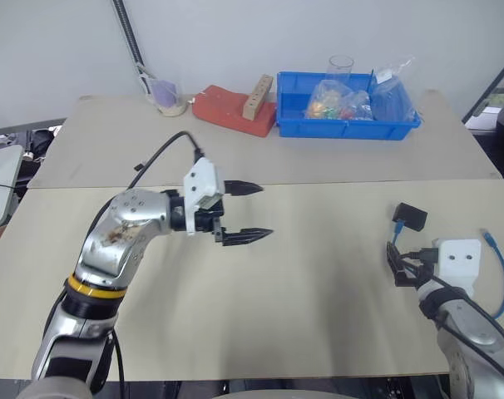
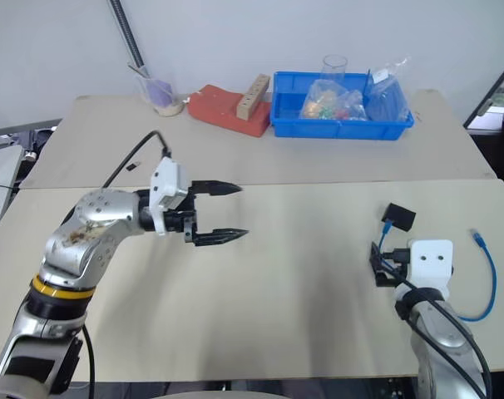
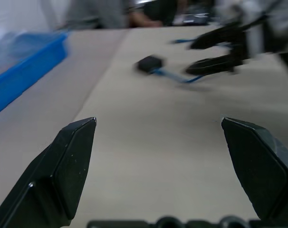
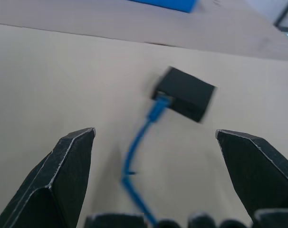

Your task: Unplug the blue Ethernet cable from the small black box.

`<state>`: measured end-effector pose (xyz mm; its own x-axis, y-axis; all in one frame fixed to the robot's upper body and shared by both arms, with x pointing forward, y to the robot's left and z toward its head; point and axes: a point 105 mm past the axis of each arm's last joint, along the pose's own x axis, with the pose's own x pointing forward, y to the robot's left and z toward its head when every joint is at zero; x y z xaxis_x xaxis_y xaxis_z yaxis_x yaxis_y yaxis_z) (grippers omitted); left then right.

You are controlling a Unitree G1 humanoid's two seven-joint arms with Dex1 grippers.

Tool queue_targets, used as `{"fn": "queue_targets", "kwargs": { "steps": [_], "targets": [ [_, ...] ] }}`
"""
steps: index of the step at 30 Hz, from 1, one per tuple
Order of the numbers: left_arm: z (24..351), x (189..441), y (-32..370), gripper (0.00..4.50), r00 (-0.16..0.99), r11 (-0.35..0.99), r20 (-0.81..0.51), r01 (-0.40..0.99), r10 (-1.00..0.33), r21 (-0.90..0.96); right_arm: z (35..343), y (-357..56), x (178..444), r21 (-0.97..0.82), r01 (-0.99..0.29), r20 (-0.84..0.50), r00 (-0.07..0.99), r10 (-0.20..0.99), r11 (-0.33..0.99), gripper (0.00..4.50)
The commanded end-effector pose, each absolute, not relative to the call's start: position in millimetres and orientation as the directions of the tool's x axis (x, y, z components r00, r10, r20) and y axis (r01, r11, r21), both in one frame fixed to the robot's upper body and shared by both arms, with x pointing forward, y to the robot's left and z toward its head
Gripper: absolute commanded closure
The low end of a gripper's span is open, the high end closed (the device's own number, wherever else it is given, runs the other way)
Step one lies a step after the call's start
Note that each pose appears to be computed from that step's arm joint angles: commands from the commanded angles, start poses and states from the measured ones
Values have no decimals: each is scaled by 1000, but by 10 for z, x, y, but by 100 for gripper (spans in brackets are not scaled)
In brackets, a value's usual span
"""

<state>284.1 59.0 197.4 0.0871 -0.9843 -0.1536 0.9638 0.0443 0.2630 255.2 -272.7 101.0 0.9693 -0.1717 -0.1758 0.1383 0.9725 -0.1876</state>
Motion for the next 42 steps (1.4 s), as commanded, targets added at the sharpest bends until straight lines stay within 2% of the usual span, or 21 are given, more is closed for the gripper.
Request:
{"fn": "queue_targets", "kwargs": {
  "steps": [1,6,12,15,25,26,27,29,31,33,35,37,38,40,42],
  "targets": [
    [2130,2840,553,3,17,-22,-129,956,-991,293,986,-2780,2709,-106,185,-186,961,-203,977,0],
    [2185,2861,589,3,15,-30,-139,948,-990,317,973,-2687,2992,-59,180,-207,960,-188,982,0],
    [2167,2842,675,3,62,12,-148,948,-987,319,895,-2817,3106,-83,275,-258,923,-287,958,0],
    [2160,2827,702,0,78,25,-151,946,-986,323,845,-2874,3114,-74,320,-287,900,-328,944,71],
    [2188,2819,752,0,123,68,-141,937,-982,341,830,-2847,3122,-77,346,-304,885,-352,935,420],
    [2191,2823,755,0,128,73,-139,936,-982,345,865,-2830,3124,-89,334,-294,892,-345,939,446],
    [2198,2829,755,0,132,78,-135,935,-982,346,924,-2795,3146,-106,304,-273,907,-321,947,448],
    [2215,2849,759,0,140,89,-127,934,-982,346,1121,-2658,3235,-158,186,-206,954,-217,970,448],
    [2267,2935,815,0,185,151,-83,940,-979,307,1421,-2318,3359,-254,-68,-116,992,40,965,448],
    [2320,3049,919,0,249,238,-25,946,-968,222,1646,-1998,3365,-422,-306,-71,950,306,854,448],
    [2323,3135,1044,0,305,303,5,941,-952,149,1727,-1743,3266,-559,-494,-99,837,538,666,448],
    [2294,3162,1136,0,334,332,-1,936,-943,117,1738,-1651,3205,-682,-566,-157,732,663,463,448],
    [2300,3165,1167,0,340,338,-1,935,-940,103,1769,-1627,3213,-740,-562,-172,690,703,370,448],
    [2364,3167,1203,0,345,345,19,937,-939,61,1867,-1551,3233,-825,-519,-173,608,775,223,448],
    [2398,3148,1218,0,335,336,27,942,-942,12,1981,-1464,3248,-899,-423,-148,540,829,114,448]
  ]
}}
